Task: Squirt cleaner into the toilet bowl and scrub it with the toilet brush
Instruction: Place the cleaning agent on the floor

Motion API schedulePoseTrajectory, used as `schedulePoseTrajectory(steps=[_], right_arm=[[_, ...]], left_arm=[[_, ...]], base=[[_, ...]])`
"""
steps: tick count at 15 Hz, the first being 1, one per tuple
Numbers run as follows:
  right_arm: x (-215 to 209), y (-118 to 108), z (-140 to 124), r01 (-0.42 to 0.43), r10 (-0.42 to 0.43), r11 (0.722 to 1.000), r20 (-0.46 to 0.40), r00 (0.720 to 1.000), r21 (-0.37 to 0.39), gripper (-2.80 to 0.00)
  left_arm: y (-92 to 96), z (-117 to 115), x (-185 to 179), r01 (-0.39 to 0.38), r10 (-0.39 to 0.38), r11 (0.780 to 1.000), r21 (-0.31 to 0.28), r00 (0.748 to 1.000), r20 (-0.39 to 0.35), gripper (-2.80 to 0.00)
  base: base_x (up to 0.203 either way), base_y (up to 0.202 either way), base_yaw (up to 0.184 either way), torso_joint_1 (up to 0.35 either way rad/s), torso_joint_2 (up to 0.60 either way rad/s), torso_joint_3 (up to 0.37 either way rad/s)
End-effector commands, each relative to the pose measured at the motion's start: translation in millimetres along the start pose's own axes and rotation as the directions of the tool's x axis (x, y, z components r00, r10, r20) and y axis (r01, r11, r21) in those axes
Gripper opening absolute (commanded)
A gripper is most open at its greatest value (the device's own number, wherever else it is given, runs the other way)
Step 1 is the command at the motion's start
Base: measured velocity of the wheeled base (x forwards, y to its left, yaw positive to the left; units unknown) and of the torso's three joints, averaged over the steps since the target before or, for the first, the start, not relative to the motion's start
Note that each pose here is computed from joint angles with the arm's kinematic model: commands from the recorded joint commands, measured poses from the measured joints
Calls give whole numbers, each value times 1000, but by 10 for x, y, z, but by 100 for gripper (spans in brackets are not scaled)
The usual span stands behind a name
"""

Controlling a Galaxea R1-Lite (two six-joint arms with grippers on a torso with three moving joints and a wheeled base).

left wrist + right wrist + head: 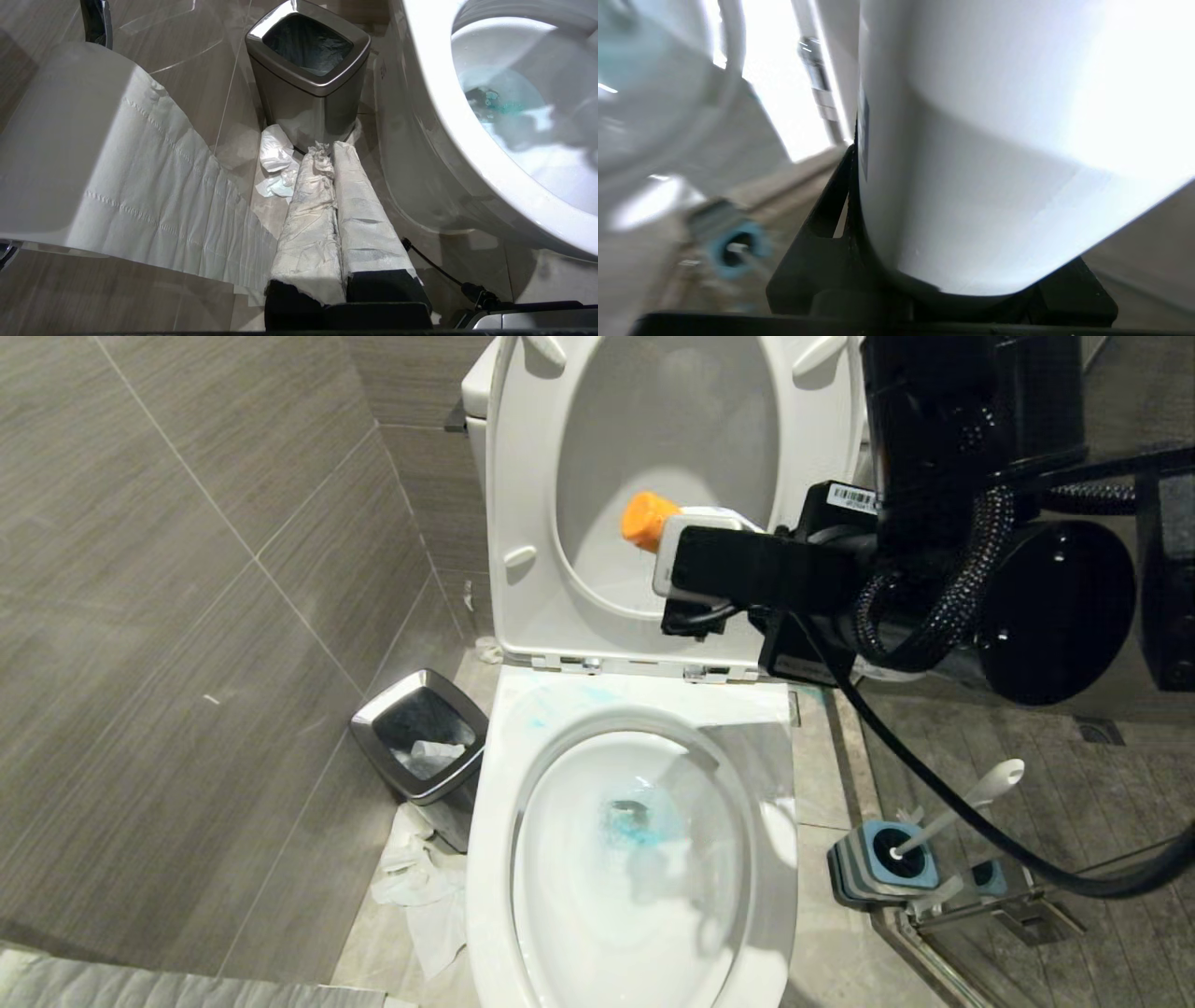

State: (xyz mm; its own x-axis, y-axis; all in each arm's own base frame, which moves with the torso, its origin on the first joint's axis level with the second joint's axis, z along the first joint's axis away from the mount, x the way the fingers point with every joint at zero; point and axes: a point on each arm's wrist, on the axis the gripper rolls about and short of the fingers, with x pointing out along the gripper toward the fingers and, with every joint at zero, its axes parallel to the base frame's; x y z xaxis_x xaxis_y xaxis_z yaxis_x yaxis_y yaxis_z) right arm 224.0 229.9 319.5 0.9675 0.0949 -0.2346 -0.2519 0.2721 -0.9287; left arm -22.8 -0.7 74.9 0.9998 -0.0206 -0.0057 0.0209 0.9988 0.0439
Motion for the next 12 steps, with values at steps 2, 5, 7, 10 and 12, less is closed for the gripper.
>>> schedulePoseTrajectory(steps=[2, 5, 7, 10, 12], right_arm=[[27, -61, -9, -55, 53, 978, 13, 999, 200, -280], [-37, -222, -88, -129, 120, 888, 50, 992, 441, -280], [-152, -396, -227, -191, 165, 777, 99, 981, 599, -280], [-252, -670, -558, -185, 143, 598, 124, 982, 780, -280], [-337, -815, -786, -143, 107, 487, 104, 989, 861, -280]], left_arm=[[0, -4, 2, -1, 1, 1000, 0, 1000, -3, -280], [0, -4, 2, 1, -1, 1000, 0, 1000, -3, -280], [0, -4, 2, -1, 1, 1000, 0, 1000, -3, -280], [0, -3, 2, 1, -1, 1000, 3, 1000, -2, -280], [0, -3, 2, 1, -1, 1000, 3, 1000, -2, -280]], base=[[0, 0, 0, 0, 0, 0], [0, 0, 0, 0, 0, 0], [0, 0, 0, 0, 0, 0], [0, 0, 0, 0, 0, 0], [0, 0, 0, 0, 0, 0]])
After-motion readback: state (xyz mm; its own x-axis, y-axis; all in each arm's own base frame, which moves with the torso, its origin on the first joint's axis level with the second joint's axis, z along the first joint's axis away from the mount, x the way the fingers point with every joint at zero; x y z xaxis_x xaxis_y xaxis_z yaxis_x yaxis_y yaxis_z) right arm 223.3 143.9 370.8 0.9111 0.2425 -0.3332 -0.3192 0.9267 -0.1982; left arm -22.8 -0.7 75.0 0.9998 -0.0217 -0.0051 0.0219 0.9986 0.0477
